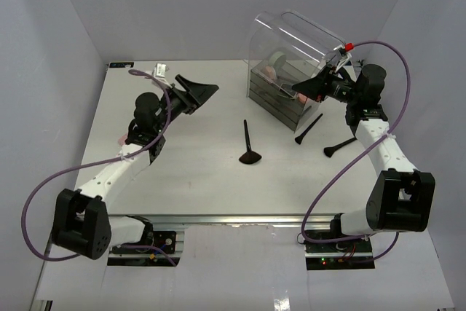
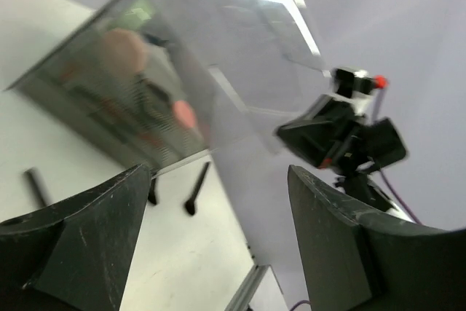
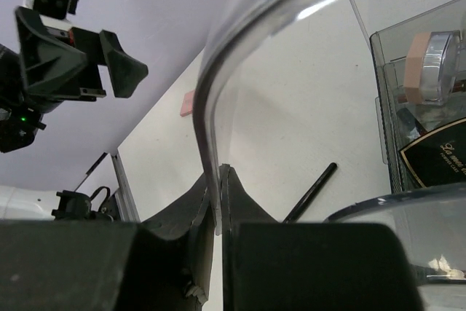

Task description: Organize the makeup

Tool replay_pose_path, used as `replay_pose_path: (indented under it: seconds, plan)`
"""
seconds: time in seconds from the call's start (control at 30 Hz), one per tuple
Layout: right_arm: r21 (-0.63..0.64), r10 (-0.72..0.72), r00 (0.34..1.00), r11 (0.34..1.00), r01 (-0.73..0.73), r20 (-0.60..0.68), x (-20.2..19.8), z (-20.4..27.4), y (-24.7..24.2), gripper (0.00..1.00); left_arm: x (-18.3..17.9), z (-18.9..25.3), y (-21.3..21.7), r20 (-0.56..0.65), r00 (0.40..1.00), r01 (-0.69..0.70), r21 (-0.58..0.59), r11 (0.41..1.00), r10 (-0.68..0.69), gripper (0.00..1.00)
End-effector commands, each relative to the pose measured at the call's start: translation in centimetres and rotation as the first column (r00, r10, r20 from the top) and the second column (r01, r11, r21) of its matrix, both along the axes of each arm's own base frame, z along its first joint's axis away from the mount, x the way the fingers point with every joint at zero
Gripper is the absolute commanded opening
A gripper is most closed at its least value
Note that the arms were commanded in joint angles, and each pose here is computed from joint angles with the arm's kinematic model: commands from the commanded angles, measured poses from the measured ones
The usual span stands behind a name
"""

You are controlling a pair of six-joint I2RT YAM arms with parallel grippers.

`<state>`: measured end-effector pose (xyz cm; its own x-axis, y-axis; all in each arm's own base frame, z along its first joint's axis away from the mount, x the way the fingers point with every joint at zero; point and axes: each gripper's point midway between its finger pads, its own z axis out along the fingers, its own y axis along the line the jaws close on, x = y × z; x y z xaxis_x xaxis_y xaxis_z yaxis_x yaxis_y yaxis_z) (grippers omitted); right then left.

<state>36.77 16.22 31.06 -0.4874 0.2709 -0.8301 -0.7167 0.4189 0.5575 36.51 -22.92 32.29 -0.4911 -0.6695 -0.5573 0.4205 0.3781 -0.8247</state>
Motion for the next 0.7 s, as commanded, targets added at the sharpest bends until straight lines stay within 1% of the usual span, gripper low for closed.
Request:
replay_pose_path:
  seconds: [0.0, 0.03, 0.07, 0.1, 0.13, 0.17, 0.23, 0.3, 0.33, 0.4, 0.47, 0.53, 0.6, 0.67]
  plan:
    - [0.007, 0.052, 0.984, 0.999, -0.054, 0.168, -2.2, 3.3, 0.5, 0.08, 0.3, -12.8, 10.4, -0.340, 0.887, -0.224, 0.277, 0.935, 0.313, 0.86]
    - [0.008, 0.054, 0.984, 0.998, -0.056, 0.169, -2.3, 3.3, 0.5, 0.08, 0.5, -13.9, 12.1, -0.375, 0.849, -0.256, 0.324, 0.911, 0.372, 0.86]
    - [0.009, 0.059, 0.984, 0.998, -0.061, 0.167, -2.4, 3.2, 0.5, 0.08, 0.2, -16.3, 14.3, -0.449, 0.773, -0.275, 0.400, 0.875, 0.448, 0.86]
    - [0.010, 0.065, 0.984, 0.998, -0.067, 0.165, -2.5, 3.1, 0.5, 0.08, -0.9, -19.0, 16.7, -0.526, 0.669, -0.270, 0.487, 0.831, 0.526, 0.86]
    - [0.011, 0.068, 0.984, 0.997, -0.070, 0.164, -2.6, 3.0, 0.6, 0.08, -1.6, -20.3, 18.8, -0.540, 0.569, -0.286, 0.577, 0.765, 0.620, 0.87]
    - [0.012, 0.070, 0.984, 0.997, -0.073, 0.162, -2.7, 2.9, 0.6, 0.08, -2.1, -20.8, 20.7, -0.527, 0.490, -0.298, 0.647, 0.702, 0.694, 0.88]
    - [0.014, 0.077, 0.984, 0.997, -0.080, 0.161, -2.9, 2.8, 0.6, 0.08, -2.9, -20.8, 23.6, -0.469, 0.385, -0.323, 0.738, 0.592, 0.795, 0.94]
    - [0.017, 0.079, 0.984, 0.996, -0.083, 0.162, -3.0, 2.8, 0.7, 0.08, -3.4, -20.3, 25.4, -0.414, 0.325, -0.356, 0.779, 0.516, 0.850, 0.98]
    - [0.019, 0.081, 0.984, 0.996, -0.085, 0.160, -3.0, 2.8, 0.7, 0.08, -3.5, -20.0, 26.0, -0.385, 0.310, -0.369, 0.794, 0.483, 0.869, 0.98]
    - [0.020, 0.083, 0.984, 0.996, -0.088, 0.156, -3.1, 2.6, 0.7, 0.08, -3.9, -20.2, 29.0, -0.327, 0.230, -0.385, 0.835, 0.394, 0.917, 0.98]
    - [0.021, 0.085, 0.985, 0.996, -0.089, 0.153, -3.2, 2.5, 0.7, 0.08, -4.2, -21.5, 30.8, -0.328, 0.174, -0.360, 0.857, 0.370, 0.929, 0.98]
    - [0.022, 0.085, 0.985, 0.996, -0.089, 0.151, -3.2, 2.4, 0.7, 0.08, -4.6, -24.1, 32.1, -0.369, 0.107, -0.298, 0.874, 0.384, 0.923, 0.98]
    - [0.023, 0.087, 0.985, 0.996, -0.092, 0.146, -3.2, 2.2, 0.7, 0.08, -4.4, -25.0, 32.8, -0.392, 0.080, -0.286, 0.872, 0.398, 0.916, 0.98]
    - [0.024, 0.089, 0.986, 0.995, -0.093, 0.140, -3.2, 2.0, 0.7, 0.08, -3.7, -25.7, 33.1, -0.415, 0.101, -0.271, 0.863, 0.427, 0.904, 0.98]
